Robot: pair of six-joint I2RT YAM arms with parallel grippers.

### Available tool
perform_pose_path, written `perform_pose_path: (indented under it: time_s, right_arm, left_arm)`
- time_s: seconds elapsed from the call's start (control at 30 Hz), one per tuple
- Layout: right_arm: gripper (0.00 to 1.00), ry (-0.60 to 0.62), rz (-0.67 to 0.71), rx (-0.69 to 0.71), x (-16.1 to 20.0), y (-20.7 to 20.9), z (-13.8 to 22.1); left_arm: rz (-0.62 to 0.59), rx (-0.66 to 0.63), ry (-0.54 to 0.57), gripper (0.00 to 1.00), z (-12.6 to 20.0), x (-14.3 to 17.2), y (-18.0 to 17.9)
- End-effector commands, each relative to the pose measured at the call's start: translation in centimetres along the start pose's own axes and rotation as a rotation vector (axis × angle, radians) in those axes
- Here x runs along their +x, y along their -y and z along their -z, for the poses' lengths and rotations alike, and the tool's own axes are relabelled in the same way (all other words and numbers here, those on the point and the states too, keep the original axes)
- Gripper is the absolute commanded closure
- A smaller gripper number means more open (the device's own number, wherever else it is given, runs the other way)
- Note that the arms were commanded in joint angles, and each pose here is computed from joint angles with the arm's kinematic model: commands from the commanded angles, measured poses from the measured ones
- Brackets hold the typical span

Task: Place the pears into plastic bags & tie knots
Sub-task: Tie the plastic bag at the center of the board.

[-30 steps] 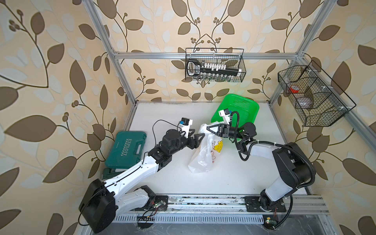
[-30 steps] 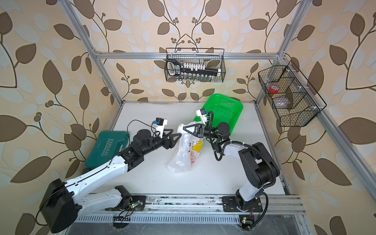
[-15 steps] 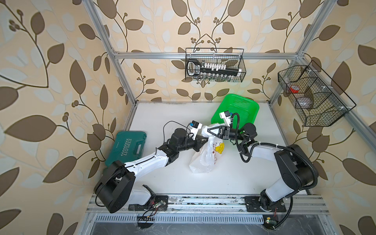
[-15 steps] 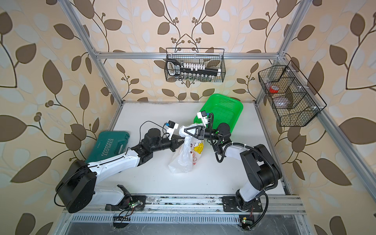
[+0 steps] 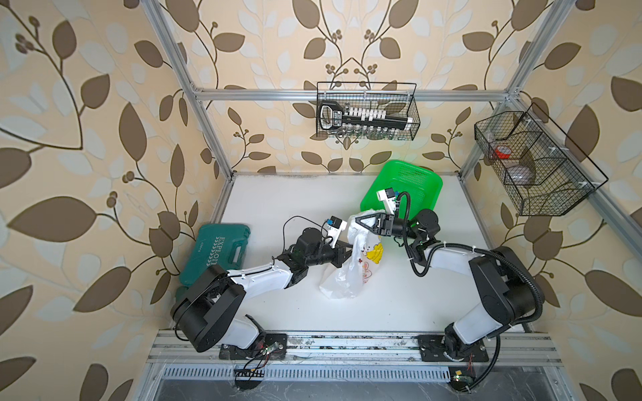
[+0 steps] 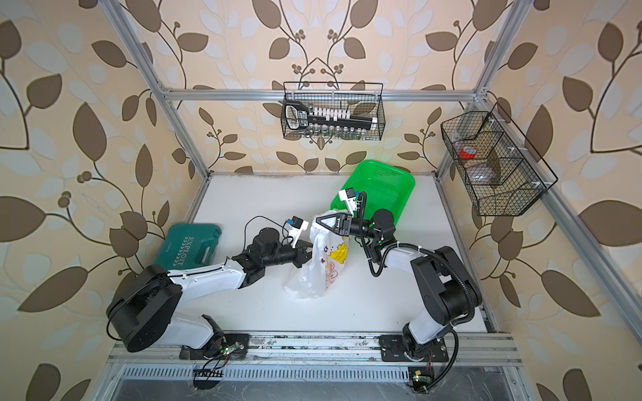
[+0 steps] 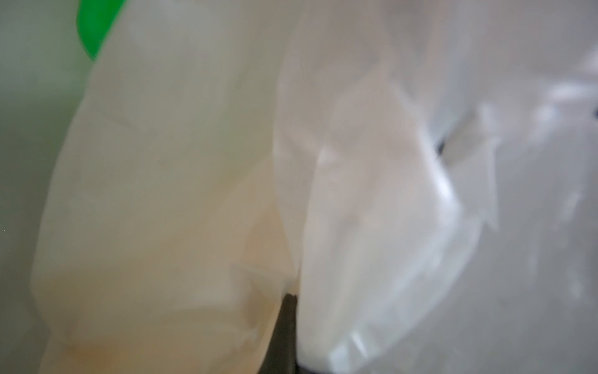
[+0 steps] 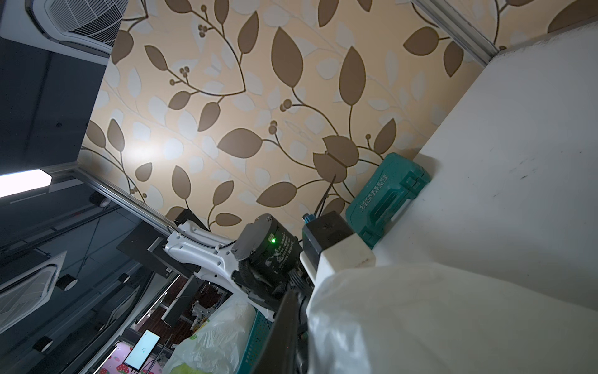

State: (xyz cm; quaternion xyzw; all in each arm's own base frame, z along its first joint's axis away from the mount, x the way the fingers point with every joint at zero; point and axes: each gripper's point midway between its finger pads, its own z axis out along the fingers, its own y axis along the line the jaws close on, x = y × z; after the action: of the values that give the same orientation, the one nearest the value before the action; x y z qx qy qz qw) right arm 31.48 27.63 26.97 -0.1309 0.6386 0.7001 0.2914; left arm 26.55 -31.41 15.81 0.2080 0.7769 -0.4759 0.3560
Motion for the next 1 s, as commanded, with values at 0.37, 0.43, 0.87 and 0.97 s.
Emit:
perform_pose_path:
  time_s: [0.37, 0.43, 0.87, 0.97]
  right_arm:
    - [1.0, 0.015, 0.041, -0.036, -0.3, -1.0, 0.2]
    - [1.0, 0.008, 0.037, -0.036, -0.1, -1.0, 0.3]
    - [1.0, -0.001, 0.009, -0.02, 0.8, -0.6, 0.6]
    - [1.0, -0.001, 0.013, -0.006, 0.8, -0.6, 0.7]
  left_arm:
    - [-0.029, -0.228, 0.156, 0.5, 3.6, -5.0, -0.3]
    - [-0.049, -0.276, 0.208, 0.41, 5.2, -6.1, -0.2]
    - [-0.137, -0.162, 0.131, 0.35, 1.9, -6.7, 0.2]
    - [-0.15, -0.133, 0.136, 0.48, 1.4, -6.9, 0.6]
